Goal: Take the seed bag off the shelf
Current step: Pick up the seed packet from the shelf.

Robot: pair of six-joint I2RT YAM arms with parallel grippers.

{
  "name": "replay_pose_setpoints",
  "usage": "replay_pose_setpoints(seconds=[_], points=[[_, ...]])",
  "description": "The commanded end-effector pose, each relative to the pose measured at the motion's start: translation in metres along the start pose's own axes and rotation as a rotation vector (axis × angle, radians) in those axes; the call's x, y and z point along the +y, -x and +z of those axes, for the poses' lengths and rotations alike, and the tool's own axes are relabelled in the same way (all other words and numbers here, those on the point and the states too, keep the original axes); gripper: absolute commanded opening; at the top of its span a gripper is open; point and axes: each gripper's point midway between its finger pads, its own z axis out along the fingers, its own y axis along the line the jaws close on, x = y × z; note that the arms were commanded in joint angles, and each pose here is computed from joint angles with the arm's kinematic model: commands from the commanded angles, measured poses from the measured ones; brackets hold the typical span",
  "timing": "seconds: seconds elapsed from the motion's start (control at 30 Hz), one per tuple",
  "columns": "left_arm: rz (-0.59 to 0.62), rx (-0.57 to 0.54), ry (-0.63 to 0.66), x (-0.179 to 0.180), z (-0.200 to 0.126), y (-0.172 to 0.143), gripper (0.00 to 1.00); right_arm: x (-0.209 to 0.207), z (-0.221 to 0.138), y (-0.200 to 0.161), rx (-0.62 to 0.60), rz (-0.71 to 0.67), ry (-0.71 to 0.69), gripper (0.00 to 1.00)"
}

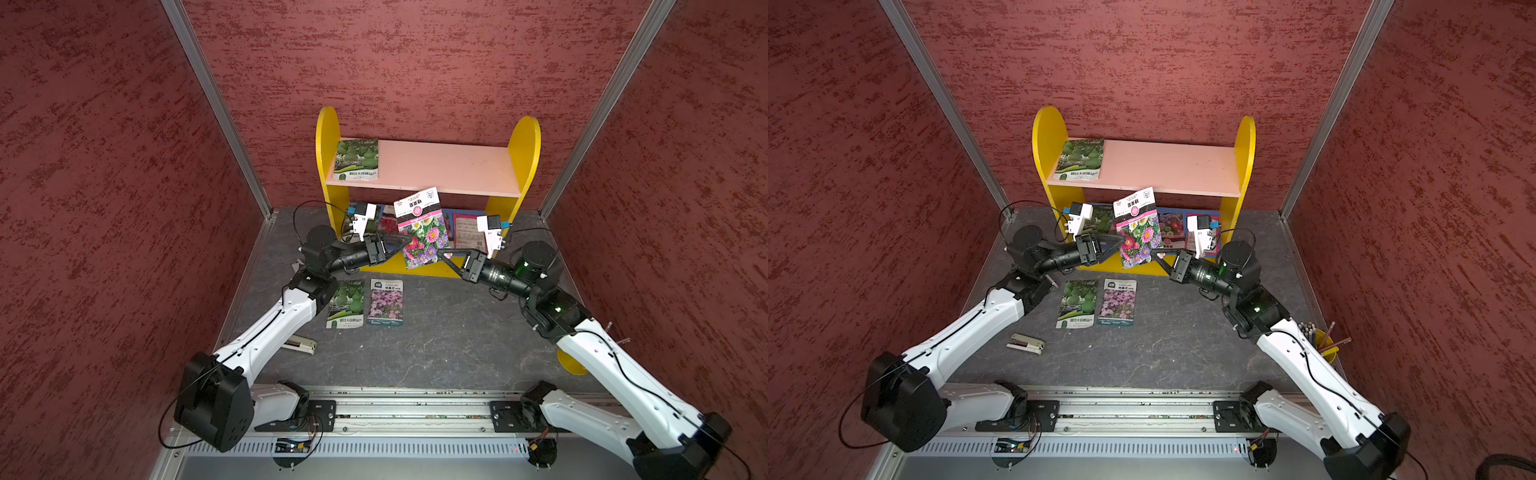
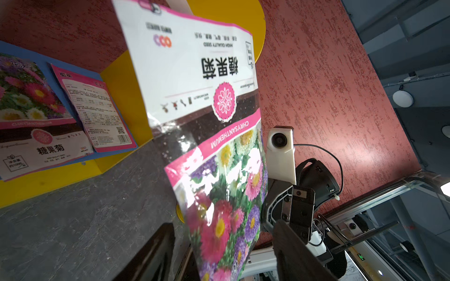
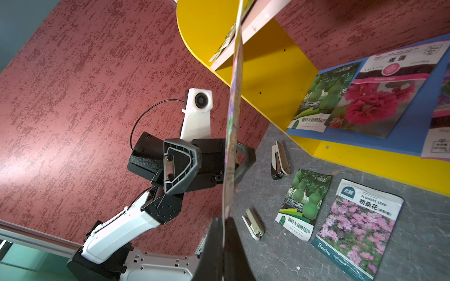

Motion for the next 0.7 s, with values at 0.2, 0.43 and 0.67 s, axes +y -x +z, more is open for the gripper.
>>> replay_pose_setpoints(seconds=[0.2,0.43,0.67], points=[[0.072,-0.034,-0.067,-0.027,0.002,0.009,0.21,0.006,-0.002,-0.003,-0.005,-0.032,0.037,0.00],[0.065,-0.032,-0.062,-0.026,0.004,0.009,0.00,0.003,-0.004,-0.009,0.002,-0.036,0.021,0.03],[0.033,0.060,0.015,-0.012,-0.001,-0.017,0.00,-0.010,-0.027,-0.020,0.056,-0.116,-0.140,0.58]])
